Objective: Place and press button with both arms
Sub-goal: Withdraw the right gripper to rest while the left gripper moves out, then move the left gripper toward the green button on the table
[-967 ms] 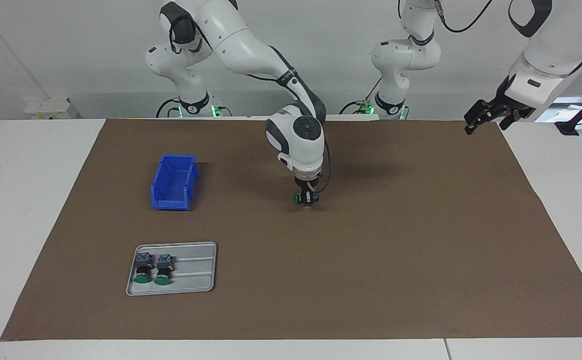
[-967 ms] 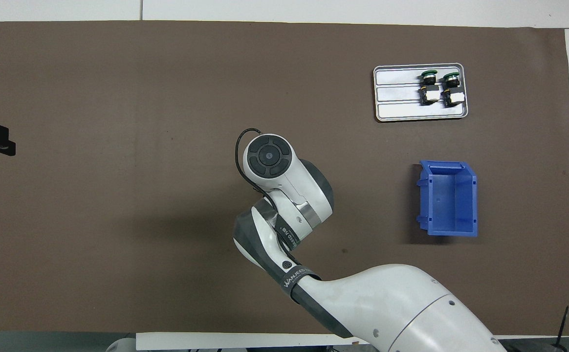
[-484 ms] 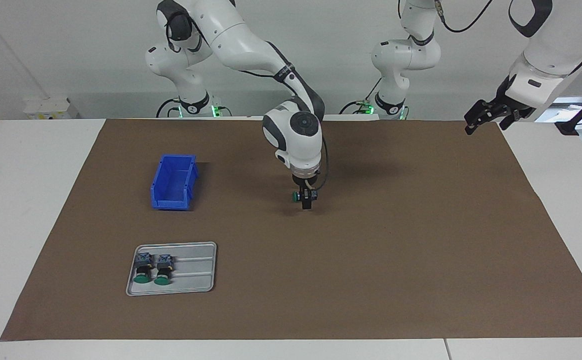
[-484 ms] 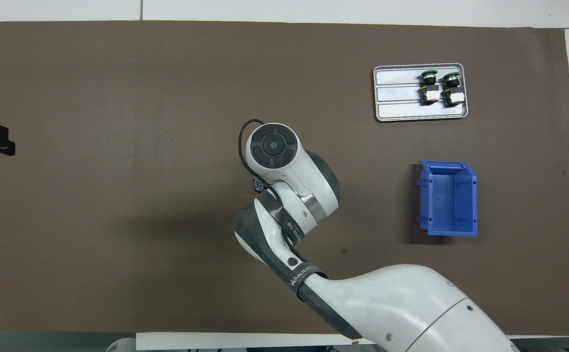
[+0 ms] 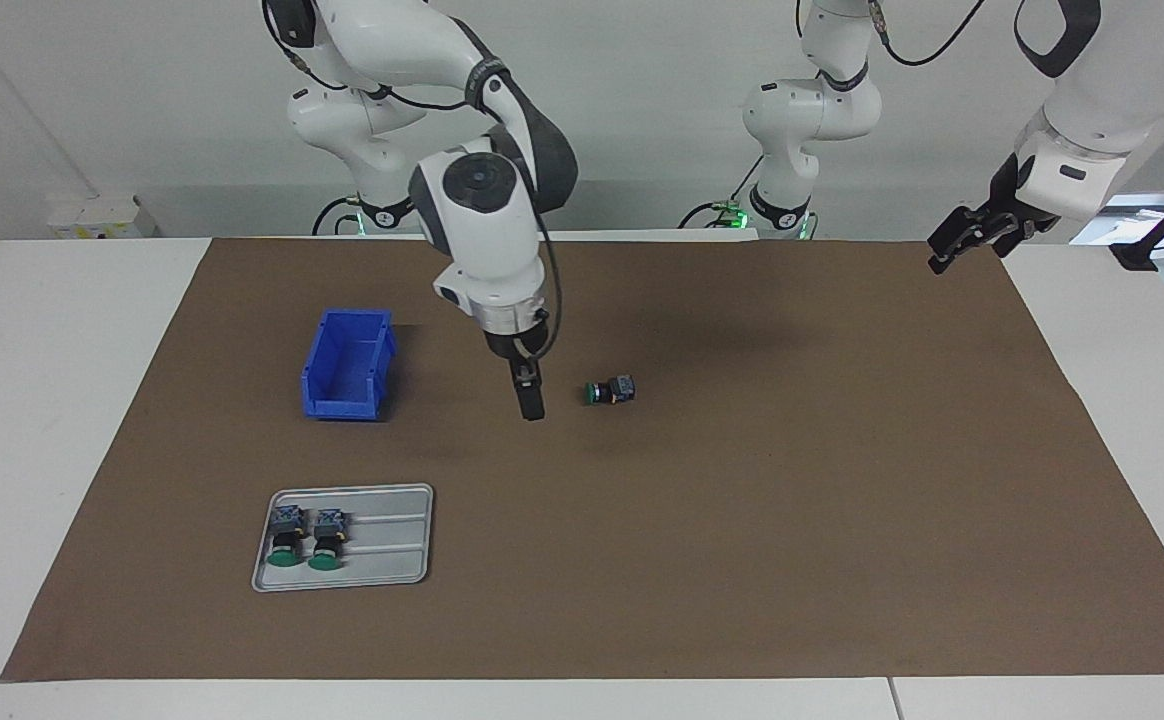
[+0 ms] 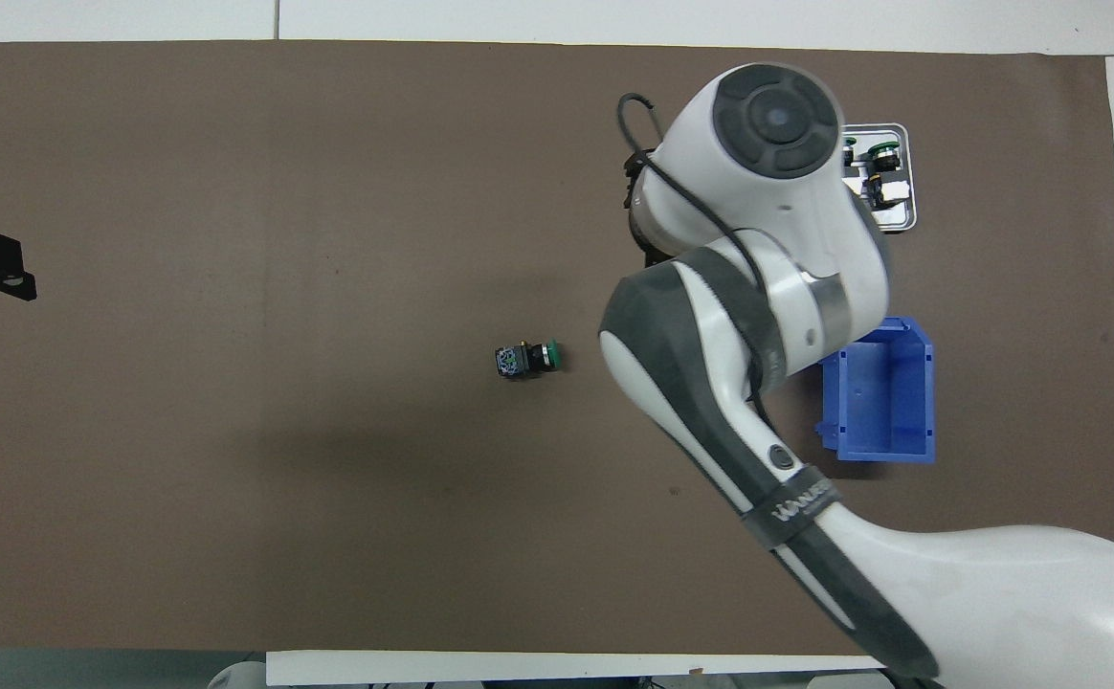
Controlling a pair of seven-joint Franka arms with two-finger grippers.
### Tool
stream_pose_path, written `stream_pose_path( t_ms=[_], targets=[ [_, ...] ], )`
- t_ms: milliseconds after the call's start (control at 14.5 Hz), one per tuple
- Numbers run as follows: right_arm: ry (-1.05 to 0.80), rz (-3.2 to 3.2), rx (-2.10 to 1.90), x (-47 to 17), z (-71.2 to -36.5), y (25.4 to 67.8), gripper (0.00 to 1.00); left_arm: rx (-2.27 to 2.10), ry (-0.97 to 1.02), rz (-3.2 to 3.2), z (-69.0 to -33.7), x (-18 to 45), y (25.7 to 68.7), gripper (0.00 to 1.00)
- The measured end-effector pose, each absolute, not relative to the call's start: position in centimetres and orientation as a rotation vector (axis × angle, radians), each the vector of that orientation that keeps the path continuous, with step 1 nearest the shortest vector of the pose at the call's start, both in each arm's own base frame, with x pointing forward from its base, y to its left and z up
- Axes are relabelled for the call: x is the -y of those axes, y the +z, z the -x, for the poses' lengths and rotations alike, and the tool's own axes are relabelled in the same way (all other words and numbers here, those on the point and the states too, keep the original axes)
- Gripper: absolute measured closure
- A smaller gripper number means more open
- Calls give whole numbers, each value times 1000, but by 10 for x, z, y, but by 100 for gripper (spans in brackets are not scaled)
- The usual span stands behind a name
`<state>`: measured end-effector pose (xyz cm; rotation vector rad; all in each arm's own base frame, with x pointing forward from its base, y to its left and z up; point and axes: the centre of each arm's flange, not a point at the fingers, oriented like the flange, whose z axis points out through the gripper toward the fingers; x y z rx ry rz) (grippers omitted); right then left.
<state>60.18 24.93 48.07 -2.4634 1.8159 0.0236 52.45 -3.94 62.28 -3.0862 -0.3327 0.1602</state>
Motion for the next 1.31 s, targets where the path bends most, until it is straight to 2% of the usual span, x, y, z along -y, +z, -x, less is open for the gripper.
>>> stream_pose_path(
  t_ms=[415, 760, 1037, 1313],
  targets=[
    [60, 2770, -1392, -110, -598, 544, 1, 678, 211, 3077, -518, 91, 616, 0],
    [127, 2974, -918, 2, -557, 601, 1, 1043, 240, 2958, -508, 159, 591, 0],
    [183, 3166, -420, 29, -541, 609, 1, 1329, 265, 2810, -506, 222, 555, 0],
    [215, 3183, -192, 26, -533, 610, 1, 1453, 257, 2739, -509, 268, 522, 0]
  ],
)
